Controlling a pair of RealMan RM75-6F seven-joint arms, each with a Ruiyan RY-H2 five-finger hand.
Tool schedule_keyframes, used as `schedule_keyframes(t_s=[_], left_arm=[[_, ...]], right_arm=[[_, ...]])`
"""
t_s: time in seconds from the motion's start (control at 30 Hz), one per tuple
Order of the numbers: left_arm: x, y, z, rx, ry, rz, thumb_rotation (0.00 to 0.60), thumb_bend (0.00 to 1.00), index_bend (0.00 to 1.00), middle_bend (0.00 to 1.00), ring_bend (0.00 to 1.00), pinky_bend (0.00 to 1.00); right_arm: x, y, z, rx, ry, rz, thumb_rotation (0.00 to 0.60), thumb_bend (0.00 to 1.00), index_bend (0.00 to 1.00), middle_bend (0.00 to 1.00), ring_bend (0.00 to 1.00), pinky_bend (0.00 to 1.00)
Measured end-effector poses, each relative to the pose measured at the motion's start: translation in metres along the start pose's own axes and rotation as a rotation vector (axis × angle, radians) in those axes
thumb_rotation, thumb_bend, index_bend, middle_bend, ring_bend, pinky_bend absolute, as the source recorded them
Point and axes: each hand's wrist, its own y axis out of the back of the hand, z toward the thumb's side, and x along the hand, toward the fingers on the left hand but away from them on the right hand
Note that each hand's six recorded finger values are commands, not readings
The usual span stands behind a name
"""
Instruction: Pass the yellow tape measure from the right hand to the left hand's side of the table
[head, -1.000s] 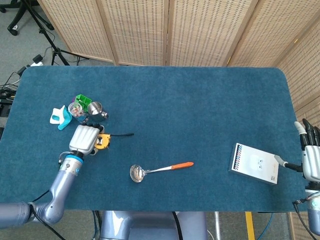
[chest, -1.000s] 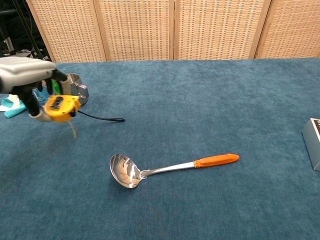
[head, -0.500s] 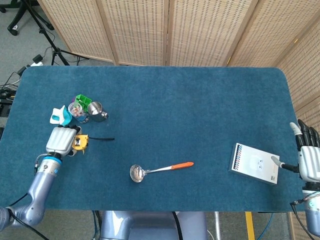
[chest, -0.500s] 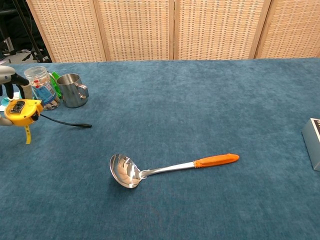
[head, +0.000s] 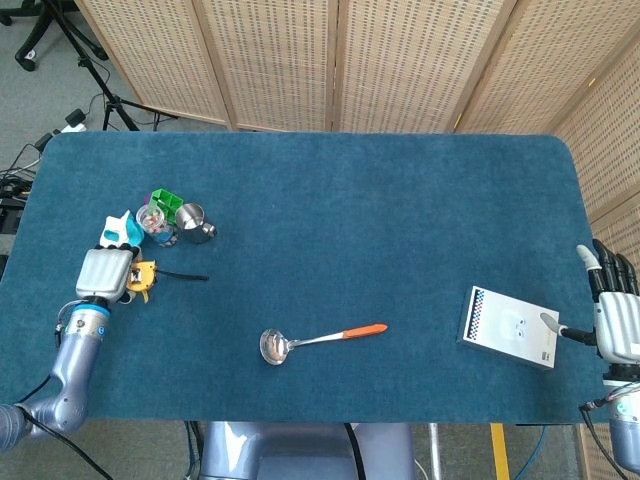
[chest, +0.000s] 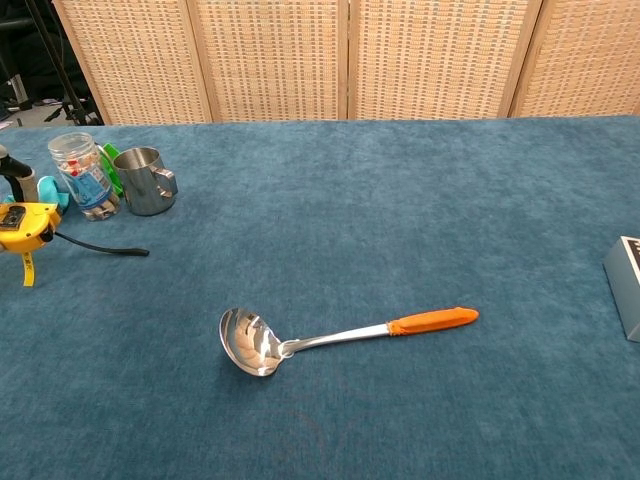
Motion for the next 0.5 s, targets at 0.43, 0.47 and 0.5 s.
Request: schedule_keyframes(t_s=[0.43, 0.47, 0.5], left_arm=[[0.007, -0.004, -0.013, -0.001, 0.037, -0.001, 0.6, 0.32, 0.73, 0.38, 0.35, 0.34], [0.007, -0.004, -0.014, -0.002, 0.039, -0.002, 0.6, 0.32, 0.73, 0.38, 0.35, 0.34], [0.008, -0.005, -0.015, -0.003, 0.042, -0.004, 0.6, 0.32, 0.73, 0.38, 0.35, 0.34]], right_arm=[[0.0, -0.003, 0.002, 0.0, 0.004, 0.011, 0.6, 0.0, 0.0, 0.0, 0.0, 0.0], [0.0, -0.003, 0.002, 0.0, 0.004, 0.011, 0.6, 0.0, 0.0, 0.0, 0.0, 0.0], [0.0, -0.003, 0.002, 0.0, 0.004, 0.012, 0.6, 0.0, 0.0, 0.0, 0.0, 0.0]])
